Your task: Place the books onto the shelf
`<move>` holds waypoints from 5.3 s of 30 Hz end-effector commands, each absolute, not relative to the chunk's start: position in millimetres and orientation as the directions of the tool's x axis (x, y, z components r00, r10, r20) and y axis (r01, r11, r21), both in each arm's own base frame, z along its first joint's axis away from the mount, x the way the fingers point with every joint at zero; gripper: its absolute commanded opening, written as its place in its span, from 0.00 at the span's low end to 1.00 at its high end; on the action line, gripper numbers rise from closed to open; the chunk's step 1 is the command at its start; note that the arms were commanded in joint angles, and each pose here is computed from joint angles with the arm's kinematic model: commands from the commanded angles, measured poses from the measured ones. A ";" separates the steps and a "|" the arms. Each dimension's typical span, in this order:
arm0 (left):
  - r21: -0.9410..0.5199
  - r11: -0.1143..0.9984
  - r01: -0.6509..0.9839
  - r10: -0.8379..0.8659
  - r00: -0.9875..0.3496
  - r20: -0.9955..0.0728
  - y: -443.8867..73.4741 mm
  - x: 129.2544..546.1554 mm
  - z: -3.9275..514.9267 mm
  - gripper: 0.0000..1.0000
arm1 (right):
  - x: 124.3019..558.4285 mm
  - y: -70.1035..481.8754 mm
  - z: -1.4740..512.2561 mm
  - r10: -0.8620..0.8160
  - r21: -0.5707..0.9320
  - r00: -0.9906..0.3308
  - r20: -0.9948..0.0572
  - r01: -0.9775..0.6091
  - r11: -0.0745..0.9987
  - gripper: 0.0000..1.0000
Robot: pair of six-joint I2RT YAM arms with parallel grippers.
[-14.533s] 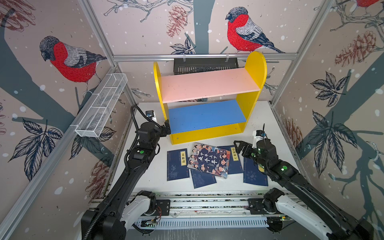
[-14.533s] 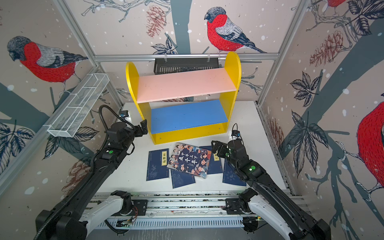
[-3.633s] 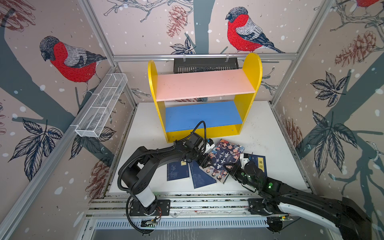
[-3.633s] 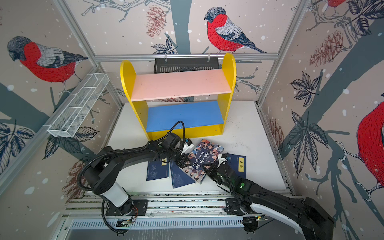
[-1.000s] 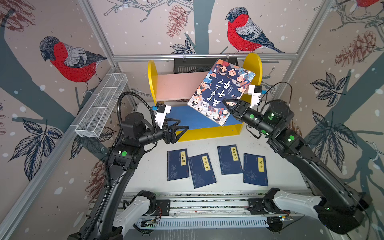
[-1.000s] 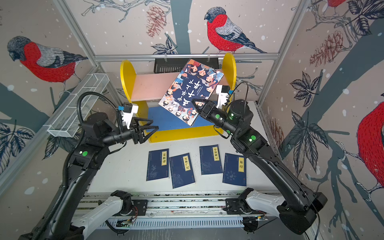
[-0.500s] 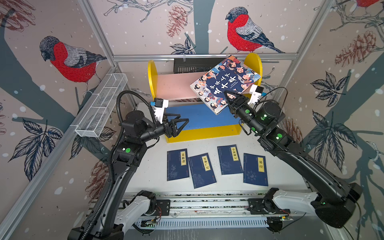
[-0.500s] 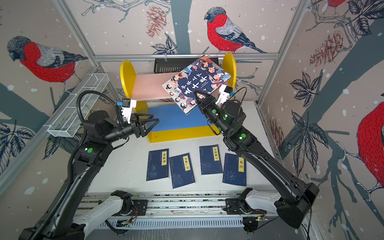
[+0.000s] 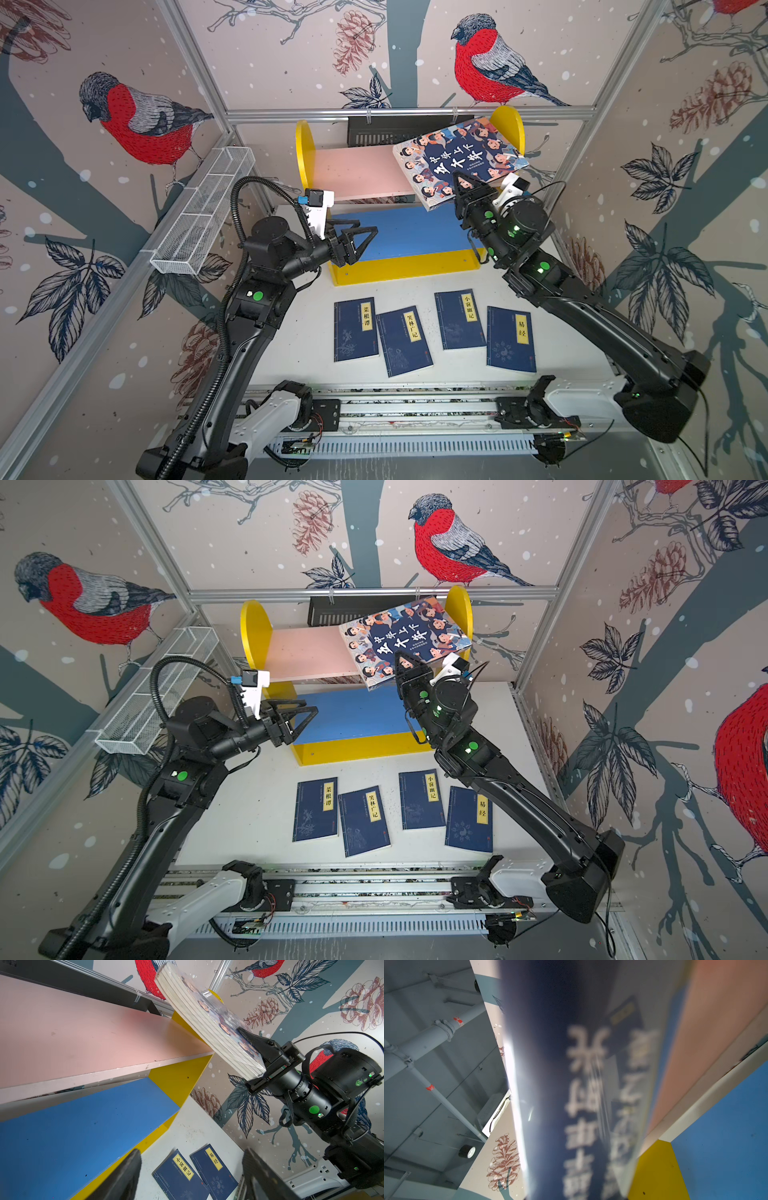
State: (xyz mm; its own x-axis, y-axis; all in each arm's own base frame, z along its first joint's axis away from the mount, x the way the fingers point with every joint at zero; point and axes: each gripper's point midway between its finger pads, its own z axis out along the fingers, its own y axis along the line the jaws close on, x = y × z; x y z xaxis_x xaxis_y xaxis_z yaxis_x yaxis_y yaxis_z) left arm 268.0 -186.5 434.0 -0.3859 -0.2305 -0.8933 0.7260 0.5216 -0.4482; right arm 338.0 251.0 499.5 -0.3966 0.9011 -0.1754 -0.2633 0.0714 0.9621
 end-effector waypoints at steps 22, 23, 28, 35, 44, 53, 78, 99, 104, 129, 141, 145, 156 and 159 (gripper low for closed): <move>-0.510 0.481 0.713 -0.361 -0.369 -0.856 -201.1 293.4 490.8 0.79 | 340.7 238.8 526.3 0.967 0.981 -0.253 -0.038 -0.196 -0.012 0.04; -0.520 0.466 0.716 -0.371 -0.375 -0.849 -203.7 294.1 495.4 0.79 | 341.4 239.9 524.7 0.966 0.981 -0.255 -0.036 -0.191 -0.013 0.04; -0.542 0.419 0.729 -0.389 -0.395 -0.832 -222.3 296.7 509.0 0.79 | 347.0 243.4 517.3 0.964 0.985 -0.263 -0.026 -0.171 -0.020 0.05; -0.575 0.373 0.729 -0.378 -0.446 -0.811 -246.6 303.8 507.9 0.79 | 361.7 251.1 502.3 0.959 0.988 -0.284 0.019 -0.142 -0.061 0.08; -0.607 0.318 0.728 -0.379 -0.489 -0.786 -256.9 303.1 509.5 0.79 | 372.2 252.3 501.1 0.956 0.991 -0.293 0.024 -0.120 -0.061 0.11; -0.642 0.267 0.719 -0.372 -0.538 -0.757 -269.8 306.3 505.8 0.79 | 380.0 254.3 494.8 0.952 0.993 -0.303 0.035 -0.098 -0.067 0.11; -0.748 0.180 0.639 -0.361 -0.664 -0.655 -298.2 324.9 492.4 0.78 | 381.9 258.5 494.3 0.940 0.993 -0.338 0.051 -0.081 -0.083 0.44; -0.750 0.145 0.645 -0.374 -0.666 -0.645 -310.1 336.8 500.6 0.76 | 370.2 259.5 477.3 0.905 0.999 -0.423 0.044 -0.007 -0.052 0.65; -0.742 0.181 0.645 -0.376 -0.652 -0.658 -309.5 343.5 495.8 0.75 | 362.7 257.0 474.4 0.900 0.999 -0.433 0.042 0.000 -0.046 0.66; -0.689 0.261 0.676 -0.393 -0.578 -0.715 -280.2 328.5 505.8 0.75 | 362.4 267.7 460.6 0.877 0.998 -0.477 0.065 0.022 -0.062 0.39; -0.680 0.270 0.682 -0.383 -0.572 -0.726 -280.0 327.1 499.4 0.76 | 369.9 275.3 453.0 0.866 0.997 -0.495 0.074 0.035 -0.065 0.43; -0.644 0.303 0.702 -0.370 -0.536 -0.759 -278.4 328.0 499.5 0.76 | 364.1 271.5 454.9 0.866 0.997 -0.494 0.074 0.033 -0.066 0.50; -0.415 0.488 0.768 -0.271 -0.319 -0.908 -259.8 320.6 512.0 0.76 | 341.6 249.1 450.4 0.877 0.999 -0.478 0.047 0.046 -0.029 0.52; -0.374 0.524 0.766 -0.249 -0.282 -0.927 -254.7 319.6 510.2 0.76 | 341.3 243.2 446.0 0.872 0.998 -0.487 0.047 0.050 -0.025 0.52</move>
State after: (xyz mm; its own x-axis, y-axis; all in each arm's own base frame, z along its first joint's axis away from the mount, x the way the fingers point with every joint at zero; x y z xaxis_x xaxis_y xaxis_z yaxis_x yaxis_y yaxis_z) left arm 316.9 -260.6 514.5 -0.3527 -0.2986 -0.8868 0.7644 0.4546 -0.4571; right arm 341.4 246.2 448.2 -0.4789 0.8765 0.0484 0.0497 -0.0280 0.9984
